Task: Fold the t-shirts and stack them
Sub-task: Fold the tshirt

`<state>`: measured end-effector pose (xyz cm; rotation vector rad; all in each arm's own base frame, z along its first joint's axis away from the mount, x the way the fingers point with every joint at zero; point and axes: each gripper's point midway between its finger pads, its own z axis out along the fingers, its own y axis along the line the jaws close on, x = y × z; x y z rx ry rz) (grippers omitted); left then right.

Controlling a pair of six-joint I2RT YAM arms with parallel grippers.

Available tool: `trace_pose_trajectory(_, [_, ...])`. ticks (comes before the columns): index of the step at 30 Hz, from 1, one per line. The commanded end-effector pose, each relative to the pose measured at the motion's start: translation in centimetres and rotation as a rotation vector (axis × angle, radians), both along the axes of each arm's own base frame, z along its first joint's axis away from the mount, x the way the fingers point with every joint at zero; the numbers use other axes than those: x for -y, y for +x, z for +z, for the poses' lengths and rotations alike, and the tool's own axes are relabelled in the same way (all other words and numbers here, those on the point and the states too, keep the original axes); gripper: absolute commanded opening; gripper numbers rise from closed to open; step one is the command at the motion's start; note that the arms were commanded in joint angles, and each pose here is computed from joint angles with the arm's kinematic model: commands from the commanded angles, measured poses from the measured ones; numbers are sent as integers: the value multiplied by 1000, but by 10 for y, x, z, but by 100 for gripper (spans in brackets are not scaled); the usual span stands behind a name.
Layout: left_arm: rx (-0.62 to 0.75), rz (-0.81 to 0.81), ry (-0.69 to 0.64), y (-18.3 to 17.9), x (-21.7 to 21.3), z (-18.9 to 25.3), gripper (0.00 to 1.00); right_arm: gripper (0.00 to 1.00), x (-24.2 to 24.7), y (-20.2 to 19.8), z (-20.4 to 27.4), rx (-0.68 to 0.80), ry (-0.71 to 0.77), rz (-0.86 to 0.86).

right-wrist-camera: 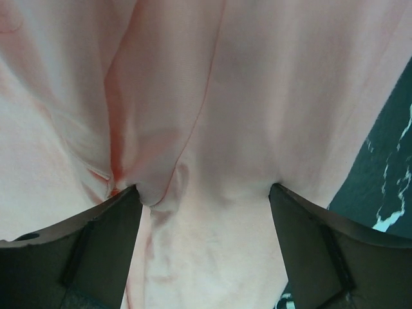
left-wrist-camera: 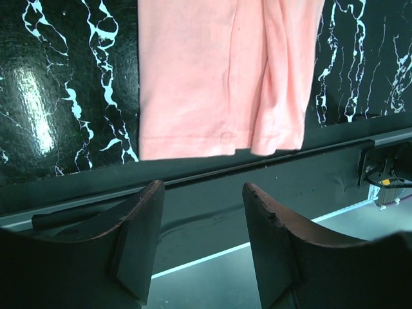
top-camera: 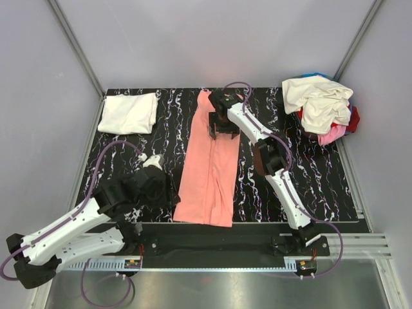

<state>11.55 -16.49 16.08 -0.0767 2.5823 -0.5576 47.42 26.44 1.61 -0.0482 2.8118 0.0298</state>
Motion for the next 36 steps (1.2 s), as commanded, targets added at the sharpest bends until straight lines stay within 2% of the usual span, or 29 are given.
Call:
trace_pose_trajectory(1, [30,-20,-25,8,9,1,57,87,7,18,-38,20,-85,74])
trace_pose_trajectory(6, [13,-36,-51,10,20,-7,56,94,-5,60,-16,216,-73,162])
trace_pose_trajectory(10, [-11,-46,-79,10,30,-11,55,99,-1,82,40,356,-104,176])
trace_pose_trajectory(15, [-25,-51,-112,8,36,-14,54,100,0,65,114,422,-32,175])
trace_pose_trajectory(20, [-3,-64,-93,9,31,-5,54,98,9,13,178,437,107,134])
trace_pose_trajectory(21, [18,-51,-51,11,21,4,54,97,11,-6,162,370,135,107])
trace_pose_trajectory(22, [42,-66,-1,13,14,8,55,97,11,-22,187,393,196,99])
trace_pose_trajectory(23, [106,-35,34,24,5,26,56,95,7,-37,188,366,253,91])
trace_pose_trajectory(24, [100,-27,105,22,-11,26,57,95,8,-57,160,295,285,55])
trace_pose_trajectory(25, [121,-30,154,26,-19,29,58,94,9,-72,179,325,338,52])
trace_pose_trajectory(26, [164,-10,186,33,-27,38,58,92,1,-91,173,287,386,63])
trace_pose_trajectory(27, [183,-13,205,36,-31,39,57,91,3,-112,145,224,393,21])
trace_pose_trajectory(28, [218,-34,222,40,-34,42,57,88,1,-126,155,240,431,29])
trace_pose_trajectory(29, [247,-40,223,44,-33,44,56,86,-5,-152,132,179,430,31])
trace_pose_trajectory(31, [296,-66,238,49,-37,48,56,81,-3,-177,122,151,429,6])
trace_pose_trajectory(33, [331,-61,261,55,-41,45,56,67,-14,-213,93,69,463,11])
trace_pose_trajectory(35, [341,-38,275,56,-46,39,55,62,-20,-236,80,26,487,31])
trace_pose_trajectory(36, [359,-43,241,58,-40,40,55,61,-17,-251,64,-8,470,19])
